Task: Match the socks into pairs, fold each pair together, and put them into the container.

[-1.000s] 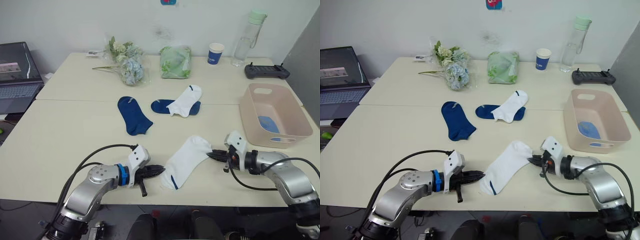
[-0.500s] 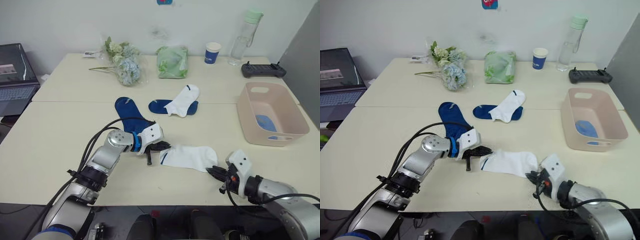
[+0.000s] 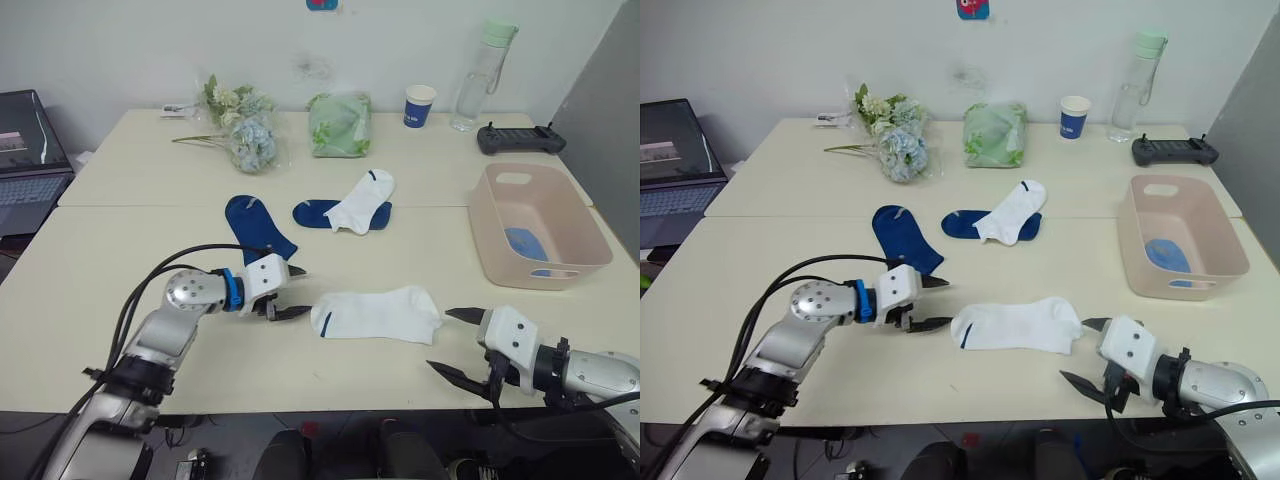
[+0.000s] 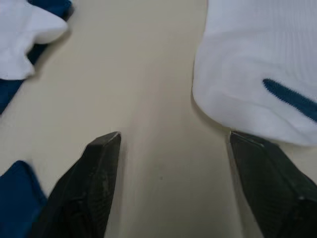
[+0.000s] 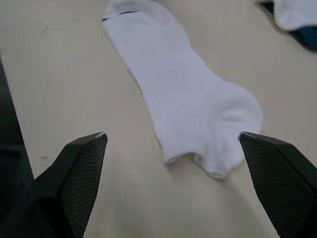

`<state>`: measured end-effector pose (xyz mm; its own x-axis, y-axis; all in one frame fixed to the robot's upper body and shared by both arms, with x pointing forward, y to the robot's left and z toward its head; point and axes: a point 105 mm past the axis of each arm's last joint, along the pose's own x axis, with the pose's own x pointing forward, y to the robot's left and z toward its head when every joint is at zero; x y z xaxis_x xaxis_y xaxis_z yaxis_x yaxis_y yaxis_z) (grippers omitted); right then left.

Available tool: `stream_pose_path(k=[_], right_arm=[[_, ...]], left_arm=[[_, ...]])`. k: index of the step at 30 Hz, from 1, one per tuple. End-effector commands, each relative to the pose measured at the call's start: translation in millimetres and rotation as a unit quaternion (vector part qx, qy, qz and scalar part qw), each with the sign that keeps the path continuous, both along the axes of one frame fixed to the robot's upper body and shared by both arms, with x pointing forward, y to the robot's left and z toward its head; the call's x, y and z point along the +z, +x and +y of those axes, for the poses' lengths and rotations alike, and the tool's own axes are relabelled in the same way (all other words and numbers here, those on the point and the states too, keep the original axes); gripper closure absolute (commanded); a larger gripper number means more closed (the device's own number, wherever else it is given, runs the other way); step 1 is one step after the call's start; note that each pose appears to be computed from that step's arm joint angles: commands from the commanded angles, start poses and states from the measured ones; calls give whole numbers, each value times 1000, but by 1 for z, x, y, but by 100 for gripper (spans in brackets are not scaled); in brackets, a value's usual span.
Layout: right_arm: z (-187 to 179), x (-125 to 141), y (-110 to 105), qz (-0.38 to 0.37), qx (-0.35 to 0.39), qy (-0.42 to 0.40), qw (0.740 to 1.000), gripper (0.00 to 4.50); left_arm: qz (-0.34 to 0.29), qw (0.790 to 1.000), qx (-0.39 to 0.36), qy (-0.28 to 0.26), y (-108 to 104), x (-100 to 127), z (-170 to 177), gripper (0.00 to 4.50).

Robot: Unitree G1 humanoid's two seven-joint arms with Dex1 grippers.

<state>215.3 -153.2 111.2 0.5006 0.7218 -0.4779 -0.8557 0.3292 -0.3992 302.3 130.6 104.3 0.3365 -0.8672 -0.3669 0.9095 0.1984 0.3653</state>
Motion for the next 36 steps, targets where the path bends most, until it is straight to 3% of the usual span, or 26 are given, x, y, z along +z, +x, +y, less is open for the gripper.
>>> stream_pose_path(k=[1,8,10,13,14,17,22,27,36], right_arm=[[4,-3,8,-69,85,-57,992,0],[-5,-14,24,-90,156,-104,978,0],[-6,-14,28,-91,160,-103,977,38],[-5,-17,27,-84,169,-98,977,125],[-5,-17,27,-83,171,-98,977,163],[-7,-20,28,-81,172,-101,976,269],[-4,-18,31,-87,166,-88,978,449],[-4,-15,30,-83,155,-71,982,450],[2,13,31,-55,113,15,992,450]], left_arm=[[-1,997,-74,-18,-26,13,-17,37],[-7,994,-109,4,-36,-13,-44,37],[-5,993,-118,15,-37,-22,-49,34],[-8,992,-123,39,-34,-34,-50,34],[-9,991,-124,46,-32,-36,-50,53],[-7,992,-112,57,-27,-40,-46,125],[-1,993,-100,61,-21,-42,-43,284],[4,994,-96,56,-19,-41,-42,443],[-10,995,-101,14,-17,-19,-49,447]])
